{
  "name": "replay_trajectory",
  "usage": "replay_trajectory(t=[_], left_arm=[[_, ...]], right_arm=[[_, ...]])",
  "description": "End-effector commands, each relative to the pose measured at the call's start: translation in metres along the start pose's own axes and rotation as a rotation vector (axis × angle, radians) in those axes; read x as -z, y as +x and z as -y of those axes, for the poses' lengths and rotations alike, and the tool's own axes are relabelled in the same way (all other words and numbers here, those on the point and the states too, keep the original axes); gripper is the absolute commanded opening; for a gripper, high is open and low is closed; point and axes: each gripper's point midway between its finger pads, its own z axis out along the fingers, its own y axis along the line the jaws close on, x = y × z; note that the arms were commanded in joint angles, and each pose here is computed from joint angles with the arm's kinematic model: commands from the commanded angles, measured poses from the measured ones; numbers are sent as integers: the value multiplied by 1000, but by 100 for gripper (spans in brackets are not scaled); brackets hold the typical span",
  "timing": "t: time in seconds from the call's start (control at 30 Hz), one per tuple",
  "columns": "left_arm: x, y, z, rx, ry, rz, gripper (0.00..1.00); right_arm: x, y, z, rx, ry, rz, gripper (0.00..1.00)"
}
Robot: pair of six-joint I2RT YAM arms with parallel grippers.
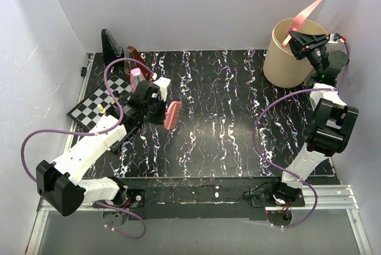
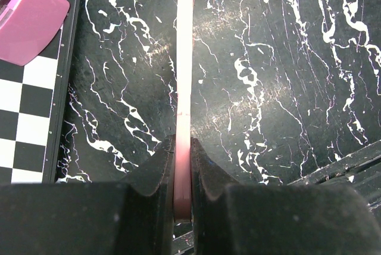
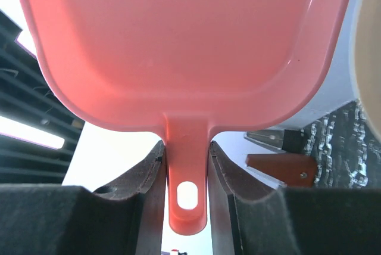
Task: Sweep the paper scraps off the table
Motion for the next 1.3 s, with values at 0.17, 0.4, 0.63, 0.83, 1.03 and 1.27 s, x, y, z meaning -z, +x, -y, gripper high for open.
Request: replay_trajectory(t=[0.17, 0.4, 0.63, 0.83, 1.03, 1.27], left_arm=[[-1, -5, 2, -9, 13, 24, 0], [-1, -5, 2, -9, 14, 23, 0], [0, -6, 2, -12, 13, 27, 0], [2, -8, 0, -13, 4, 35, 0], [1, -7, -2, -15, -6, 33, 0], [6, -6, -4, -15, -16, 47, 0]], right_arm=[[16, 4, -21, -24, -169, 29, 1], [21, 6, -3, -58, -173, 14, 1], [1, 29, -48, 83, -167, -162, 1], [-7, 92, -58, 221, -130, -353, 1], [4, 180, -21, 409, 114, -493, 1], [61, 265, 86, 646, 573, -628, 1]])
